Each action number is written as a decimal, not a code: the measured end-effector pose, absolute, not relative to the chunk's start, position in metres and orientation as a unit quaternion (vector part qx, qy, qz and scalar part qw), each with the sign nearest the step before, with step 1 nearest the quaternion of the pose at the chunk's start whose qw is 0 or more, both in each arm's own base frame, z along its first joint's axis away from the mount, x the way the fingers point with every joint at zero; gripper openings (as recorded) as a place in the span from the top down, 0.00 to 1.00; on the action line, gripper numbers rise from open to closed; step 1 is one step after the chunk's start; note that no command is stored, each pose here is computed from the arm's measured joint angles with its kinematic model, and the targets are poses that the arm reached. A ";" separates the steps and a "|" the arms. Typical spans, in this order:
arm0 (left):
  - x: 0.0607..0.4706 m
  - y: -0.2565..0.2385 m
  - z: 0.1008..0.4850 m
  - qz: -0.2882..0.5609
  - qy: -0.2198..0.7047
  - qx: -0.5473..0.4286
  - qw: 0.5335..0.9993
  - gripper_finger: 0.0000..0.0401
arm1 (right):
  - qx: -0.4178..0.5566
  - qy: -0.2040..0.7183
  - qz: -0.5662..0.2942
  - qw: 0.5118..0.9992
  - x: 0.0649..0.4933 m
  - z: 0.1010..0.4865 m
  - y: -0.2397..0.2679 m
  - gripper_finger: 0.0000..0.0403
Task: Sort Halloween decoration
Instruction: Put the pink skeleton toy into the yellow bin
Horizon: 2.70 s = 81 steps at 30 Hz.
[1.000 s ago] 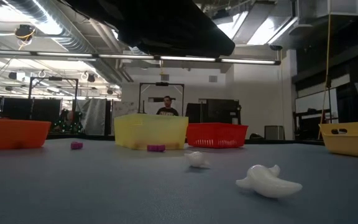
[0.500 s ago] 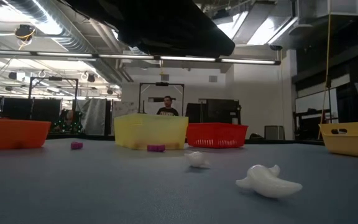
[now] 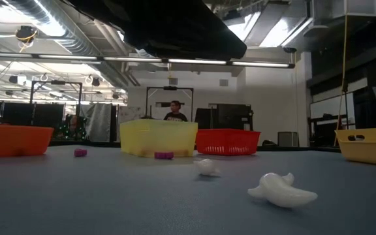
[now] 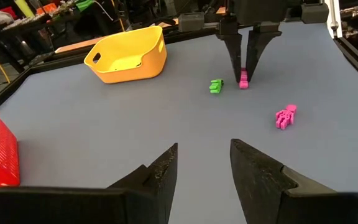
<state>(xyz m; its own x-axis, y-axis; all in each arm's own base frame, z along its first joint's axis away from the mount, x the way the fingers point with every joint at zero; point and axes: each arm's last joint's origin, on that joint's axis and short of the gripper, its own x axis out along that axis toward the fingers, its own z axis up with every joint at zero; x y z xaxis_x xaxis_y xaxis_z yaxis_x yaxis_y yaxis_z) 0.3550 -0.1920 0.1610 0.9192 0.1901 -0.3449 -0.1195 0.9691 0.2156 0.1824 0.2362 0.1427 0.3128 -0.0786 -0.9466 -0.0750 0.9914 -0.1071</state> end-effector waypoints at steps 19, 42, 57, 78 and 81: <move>0.327 -0.231 0.181 0.022 0.159 0.091 0.983 0.67 | -0.018 0.528 0.044 0.848 0.206 0.174 0.258 0.90; 0.269 -0.289 0.192 -0.040 0.138 0.111 0.983 0.67 | -0.163 0.322 -0.073 0.930 0.340 0.223 0.156 0.90; 0.269 -0.289 0.192 -0.039 0.138 0.110 0.984 0.67 | -0.049 0.316 -0.068 0.945 0.385 0.229 0.004 0.90; 0.269 -0.289 0.192 -0.040 0.138 0.110 0.983 0.67 | -0.007 0.218 -0.119 0.969 0.390 0.246 -0.067 0.90; 0.269 -0.289 0.192 -0.040 0.139 0.111 0.983 0.67 | -0.006 0.207 -0.110 0.972 0.391 0.248 -0.066 0.90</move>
<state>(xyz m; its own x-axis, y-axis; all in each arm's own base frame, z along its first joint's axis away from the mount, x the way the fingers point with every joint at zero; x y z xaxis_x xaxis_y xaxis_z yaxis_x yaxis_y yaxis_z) 0.2688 -0.2889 0.1916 0.9581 -0.0473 -0.2824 0.1089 0.9723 0.2066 0.3909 -0.0663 0.2481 0.8900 -0.2152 -0.4020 0.2106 0.9760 -0.0561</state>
